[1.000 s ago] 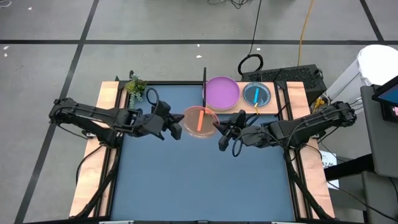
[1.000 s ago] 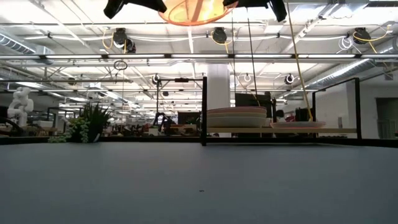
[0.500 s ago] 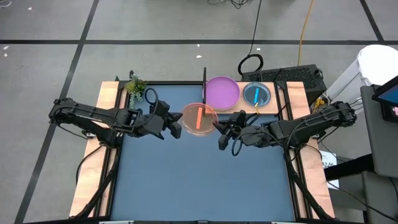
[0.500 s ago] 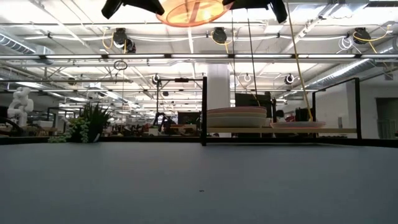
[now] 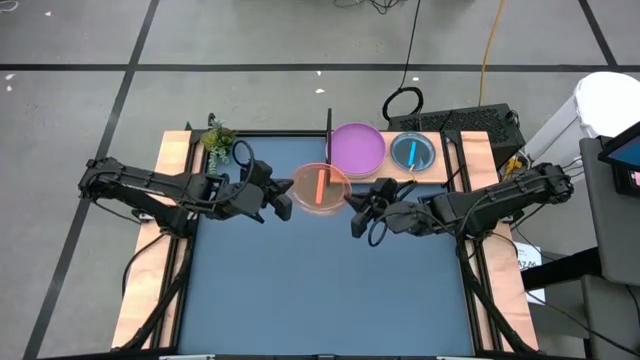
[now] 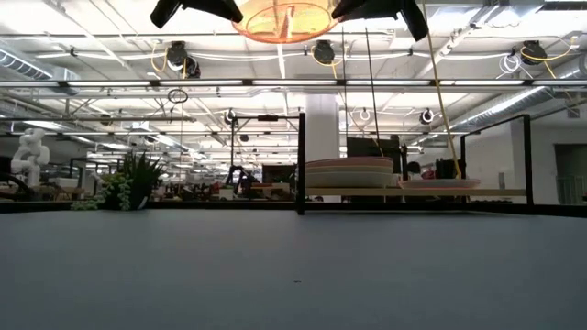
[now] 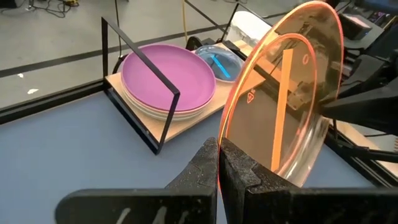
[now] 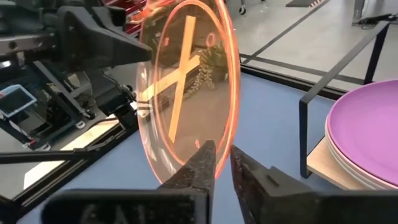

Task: Place and stack plates onto a shelf
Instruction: Stack the light orange plate on top of the blue plate on the shelf

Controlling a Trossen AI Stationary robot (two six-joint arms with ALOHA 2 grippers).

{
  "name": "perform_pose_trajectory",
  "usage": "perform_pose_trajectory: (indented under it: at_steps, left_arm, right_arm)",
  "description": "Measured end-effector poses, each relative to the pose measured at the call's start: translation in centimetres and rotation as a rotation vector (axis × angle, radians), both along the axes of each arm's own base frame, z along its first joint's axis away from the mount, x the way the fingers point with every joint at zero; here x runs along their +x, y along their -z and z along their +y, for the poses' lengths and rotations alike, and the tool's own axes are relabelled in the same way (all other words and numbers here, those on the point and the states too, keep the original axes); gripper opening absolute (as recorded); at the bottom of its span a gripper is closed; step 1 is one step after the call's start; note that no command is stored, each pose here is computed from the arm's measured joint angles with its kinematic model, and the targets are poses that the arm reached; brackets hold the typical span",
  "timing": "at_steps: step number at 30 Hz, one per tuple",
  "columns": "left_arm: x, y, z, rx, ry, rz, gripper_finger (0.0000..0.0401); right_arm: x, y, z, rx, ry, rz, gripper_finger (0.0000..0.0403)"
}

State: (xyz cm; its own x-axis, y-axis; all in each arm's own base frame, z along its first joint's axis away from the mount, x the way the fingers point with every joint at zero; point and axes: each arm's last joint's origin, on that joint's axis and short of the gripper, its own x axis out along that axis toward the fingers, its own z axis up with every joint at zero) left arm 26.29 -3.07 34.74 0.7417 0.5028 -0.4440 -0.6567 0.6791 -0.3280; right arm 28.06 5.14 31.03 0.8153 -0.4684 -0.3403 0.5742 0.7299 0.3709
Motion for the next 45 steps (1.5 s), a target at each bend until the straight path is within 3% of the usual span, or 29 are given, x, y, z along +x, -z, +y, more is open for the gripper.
perform_pose_trajectory:
  at_steps: [4,12,16,25,35,45]
  left_arm:
    - [0.1,-0.2,-0.2,0.014,0.011,-0.017,0.0003]
    - [0.1,-0.3,-0.9,0.014,0.050,-0.023,0.0011]
    - [0.2,-0.2,-1.2,-0.046,0.115,-0.022,0.0060]
    - [-0.2,0.0,-1.2,-0.098,0.075,-0.021,0.0192]
    - [-4.5,-2.9,-0.2,-0.131,0.091,-0.101,0.0271]
    - [-9.0,-3.7,1.5,-0.087,0.095,-0.011,0.0275]
  right_arm:
    - [0.0,0.1,-0.2,0.001,0.009,0.005,0.0005]
    - [0.0,0.2,-0.7,0.042,0.042,0.000,0.0002]
    - [-0.1,0.4,-0.7,0.051,0.049,0.007,0.0001]
    - [0.0,0.3,-0.8,0.069,0.058,-0.005,0.0000]
    - [-0.5,0.2,-0.2,0.150,0.065,-0.037,0.0000]
    - [-4.1,-0.5,0.1,0.326,0.144,-0.025,0.0000]
